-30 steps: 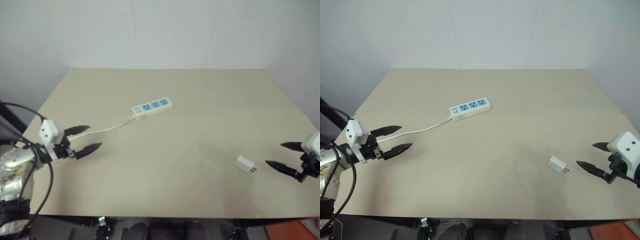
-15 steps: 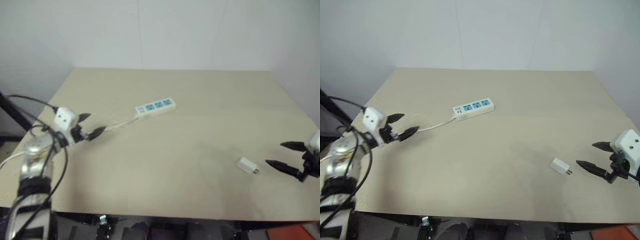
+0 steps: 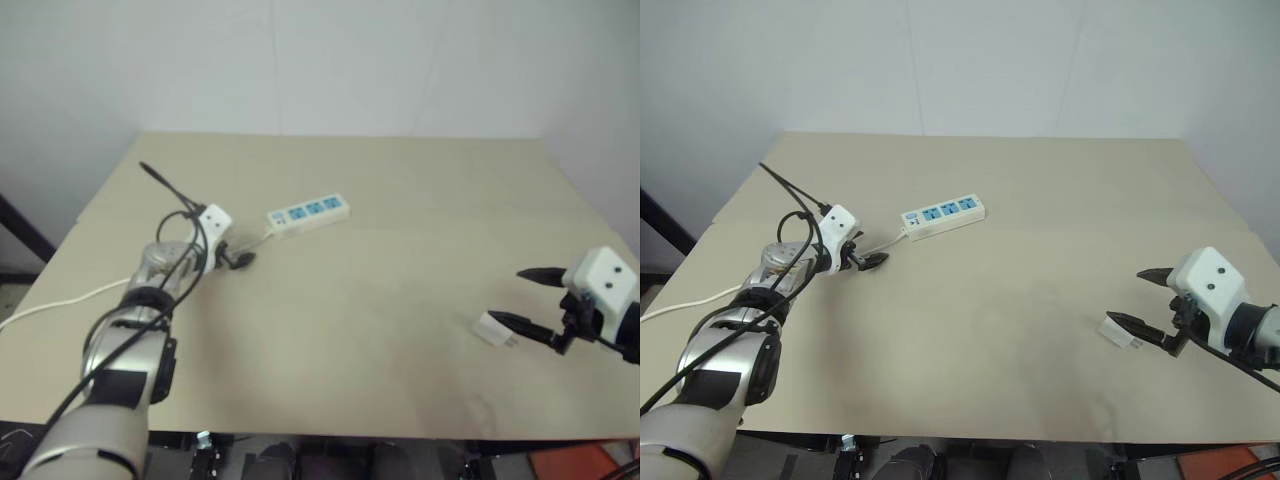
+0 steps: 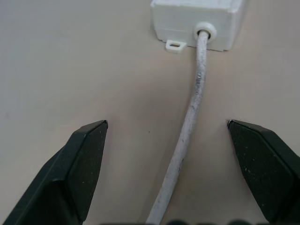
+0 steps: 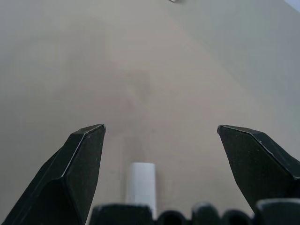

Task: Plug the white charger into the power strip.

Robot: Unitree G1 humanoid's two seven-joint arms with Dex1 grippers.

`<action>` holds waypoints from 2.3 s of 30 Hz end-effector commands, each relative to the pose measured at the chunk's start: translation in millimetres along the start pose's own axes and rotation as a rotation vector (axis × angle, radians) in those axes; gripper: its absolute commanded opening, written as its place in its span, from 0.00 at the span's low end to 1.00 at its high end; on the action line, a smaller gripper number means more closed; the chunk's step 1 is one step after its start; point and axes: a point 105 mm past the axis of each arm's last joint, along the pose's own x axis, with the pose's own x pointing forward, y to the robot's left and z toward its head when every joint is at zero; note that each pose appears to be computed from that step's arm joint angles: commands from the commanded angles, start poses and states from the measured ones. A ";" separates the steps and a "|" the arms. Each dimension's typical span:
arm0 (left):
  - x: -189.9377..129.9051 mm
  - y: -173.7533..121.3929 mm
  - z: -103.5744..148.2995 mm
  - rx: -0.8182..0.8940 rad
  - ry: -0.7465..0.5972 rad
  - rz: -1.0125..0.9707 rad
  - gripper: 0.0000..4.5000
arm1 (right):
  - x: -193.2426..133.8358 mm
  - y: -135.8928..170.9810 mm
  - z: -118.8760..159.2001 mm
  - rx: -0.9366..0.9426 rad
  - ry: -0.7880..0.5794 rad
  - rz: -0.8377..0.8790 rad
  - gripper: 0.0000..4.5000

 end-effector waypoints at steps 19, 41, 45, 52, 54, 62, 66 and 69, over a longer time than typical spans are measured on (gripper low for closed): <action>-2.5 -18.9 -18.0 -0.117 0.038 -0.152 0.01 | -1.3 -1.2 -1.2 0.006 0.032 -0.044 1.00; -118.4 -117.6 -29.9 -0.154 -0.084 -0.334 0.07 | 21.6 -1.2 -9.9 0.009 0.022 -0.028 1.00; -116.5 -99.8 -30.2 -0.080 -0.125 -0.219 0.33 | 26.5 -1.7 -11.9 -0.005 0.024 -0.023 1.00; -128.5 -96.3 8.4 -0.047 -0.451 -0.212 0.82 | 22.5 -2.5 -11.5 -0.008 0.018 -0.020 1.00; -127.9 -94.1 10.7 -0.066 -0.500 -0.185 0.97 | 20.5 -4.1 -12.4 -0.012 0.023 -0.030 1.00; -102.9 -77.4 -0.4 -0.136 -0.553 -0.008 0.99 | 13.7 -9.5 -9.0 -0.013 0.016 -0.070 1.00; -93.9 -90.9 -0.9 -0.171 -0.573 -0.091 0.99 | 11.2 -12.6 -8.8 -0.018 0.018 -0.092 1.00; -92.0 -102.2 0.4 -0.186 -0.596 -0.138 0.99 | 9.7 -14.6 -8.0 -0.019 0.014 -0.113 1.00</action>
